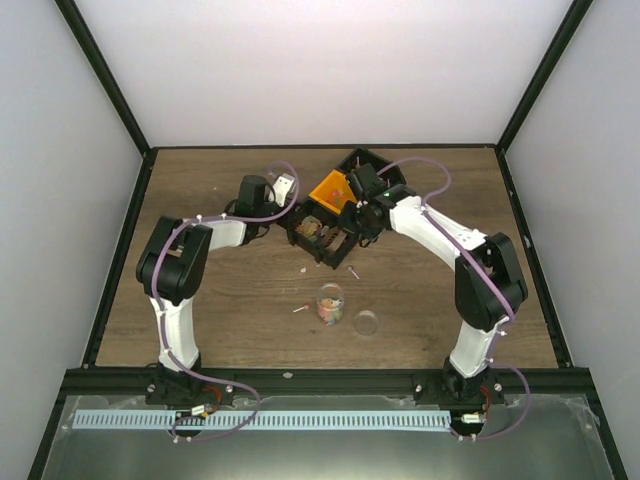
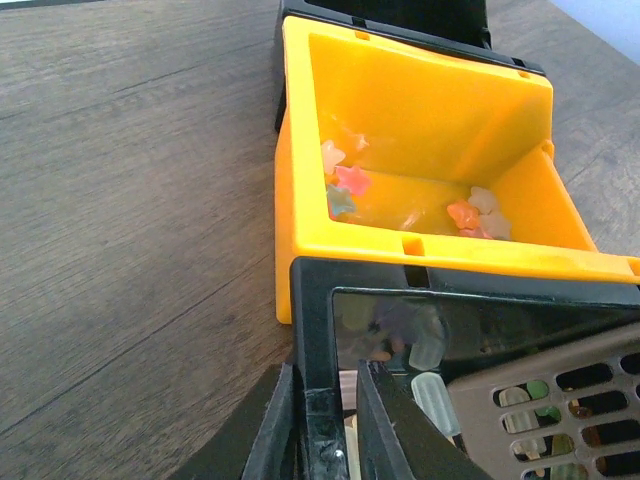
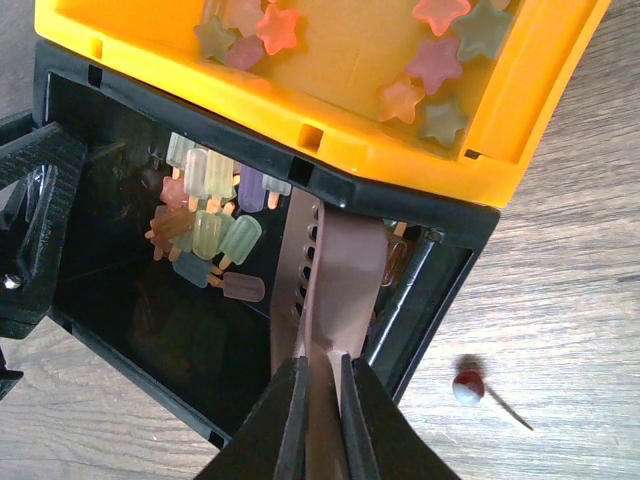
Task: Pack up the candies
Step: Scoop the fake candies from the storage box.
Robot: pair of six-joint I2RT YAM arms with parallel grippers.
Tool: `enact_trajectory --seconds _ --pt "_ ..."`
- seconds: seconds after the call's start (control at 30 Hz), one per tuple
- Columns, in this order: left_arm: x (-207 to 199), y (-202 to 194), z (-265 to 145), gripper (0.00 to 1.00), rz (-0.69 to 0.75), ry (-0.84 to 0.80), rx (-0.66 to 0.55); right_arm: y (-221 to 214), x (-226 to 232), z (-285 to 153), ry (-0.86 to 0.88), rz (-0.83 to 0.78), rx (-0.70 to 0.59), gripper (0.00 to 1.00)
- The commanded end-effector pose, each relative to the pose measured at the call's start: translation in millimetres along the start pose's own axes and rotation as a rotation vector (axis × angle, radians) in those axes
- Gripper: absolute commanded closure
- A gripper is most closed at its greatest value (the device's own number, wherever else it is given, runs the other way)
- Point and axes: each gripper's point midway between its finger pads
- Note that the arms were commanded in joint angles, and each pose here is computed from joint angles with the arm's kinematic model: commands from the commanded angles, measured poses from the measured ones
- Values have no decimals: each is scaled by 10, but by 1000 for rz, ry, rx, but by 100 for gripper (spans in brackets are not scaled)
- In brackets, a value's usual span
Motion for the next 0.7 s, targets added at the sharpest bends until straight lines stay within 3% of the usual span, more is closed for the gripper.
enact_trajectory --seconds 0.0,0.27,0.5,0.67 --pt "-216 -215 130 83 9 -92 64 21 -465 -1 -182 25 -13 99" --pt "-212 -247 152 96 14 -98 77 104 -437 -207 -221 79 -47 99" --pt "-222 -272 173 96 12 -107 83 194 -499 -303 -279 101 -88 99" --pt "-247 -273 182 96 2 -126 78 90 -655 18 -342 94 -24 99"
Point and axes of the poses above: each gripper's point midway between its finger pads, its own z axis out along the fingers, its own x axis along the line the jaws close on, y = z × x, and after that the axes turned 12 degrees about z, right-handed
